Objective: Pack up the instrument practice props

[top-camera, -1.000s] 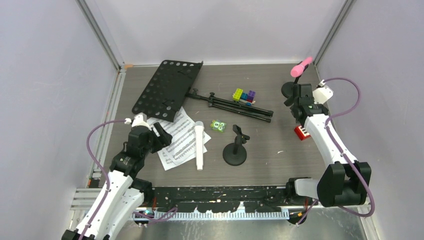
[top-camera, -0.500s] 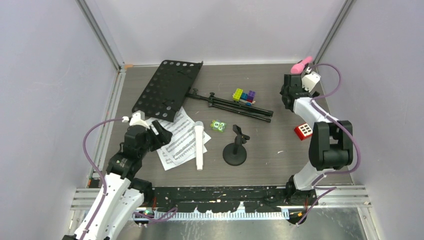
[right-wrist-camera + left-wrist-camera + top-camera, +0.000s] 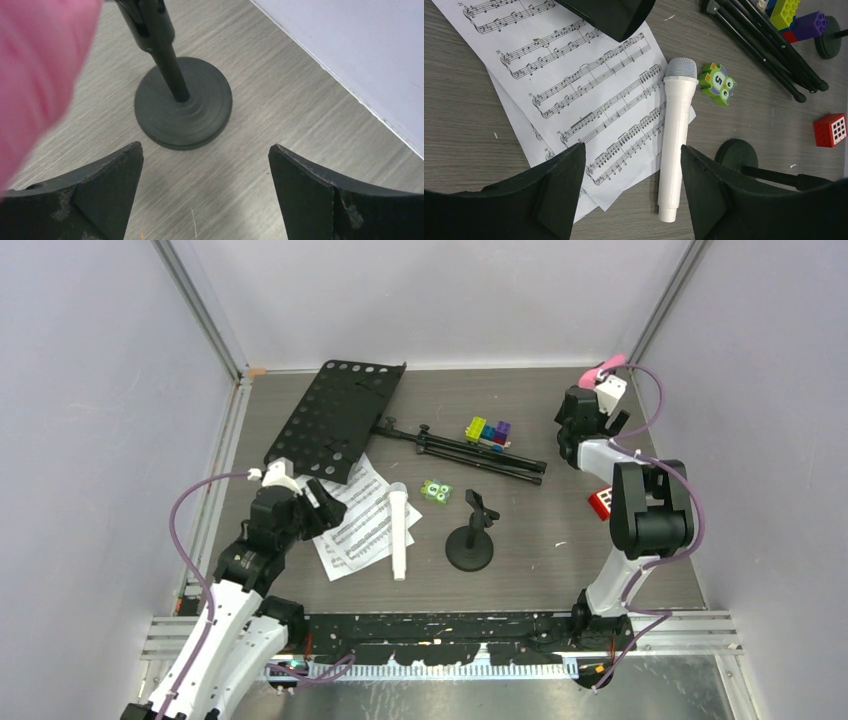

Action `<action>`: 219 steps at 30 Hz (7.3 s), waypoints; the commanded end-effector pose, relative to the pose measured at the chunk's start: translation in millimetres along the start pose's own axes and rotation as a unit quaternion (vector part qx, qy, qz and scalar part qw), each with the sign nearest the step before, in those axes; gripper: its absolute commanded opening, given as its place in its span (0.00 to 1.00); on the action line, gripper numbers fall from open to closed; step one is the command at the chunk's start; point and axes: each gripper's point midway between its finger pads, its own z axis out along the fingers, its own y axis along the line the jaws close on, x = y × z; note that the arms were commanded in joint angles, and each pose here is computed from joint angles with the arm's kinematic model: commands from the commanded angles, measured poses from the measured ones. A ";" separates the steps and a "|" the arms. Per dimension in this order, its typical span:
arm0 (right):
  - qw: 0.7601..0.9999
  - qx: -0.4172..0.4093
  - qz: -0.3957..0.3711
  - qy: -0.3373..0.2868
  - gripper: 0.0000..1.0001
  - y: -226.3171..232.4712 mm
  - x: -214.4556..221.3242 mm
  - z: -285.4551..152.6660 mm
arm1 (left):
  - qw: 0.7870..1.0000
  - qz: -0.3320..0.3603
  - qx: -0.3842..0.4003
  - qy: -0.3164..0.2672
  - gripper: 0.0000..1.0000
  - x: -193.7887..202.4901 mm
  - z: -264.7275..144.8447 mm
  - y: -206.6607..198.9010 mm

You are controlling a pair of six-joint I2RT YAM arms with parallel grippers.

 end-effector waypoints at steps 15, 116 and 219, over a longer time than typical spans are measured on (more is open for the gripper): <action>0.983 -0.091 -0.067 -0.144 1.00 42.3 -45.0 20.5 | 0.999 0.002 0.031 -0.027 0.71 -23.2 -6.5 -19.8; 0.576 -0.787 0.116 -0.188 0.01 114.7 -224.5 -518.0 | 0.968 0.097 0.204 -0.110 0.70 -39.7 -78.7 -69.3; 0.731 -0.626 -0.129 -0.240 0.01 139.3 87.3 -431.2 | 0.948 0.127 0.252 -0.146 0.62 -36.3 -114.9 -76.4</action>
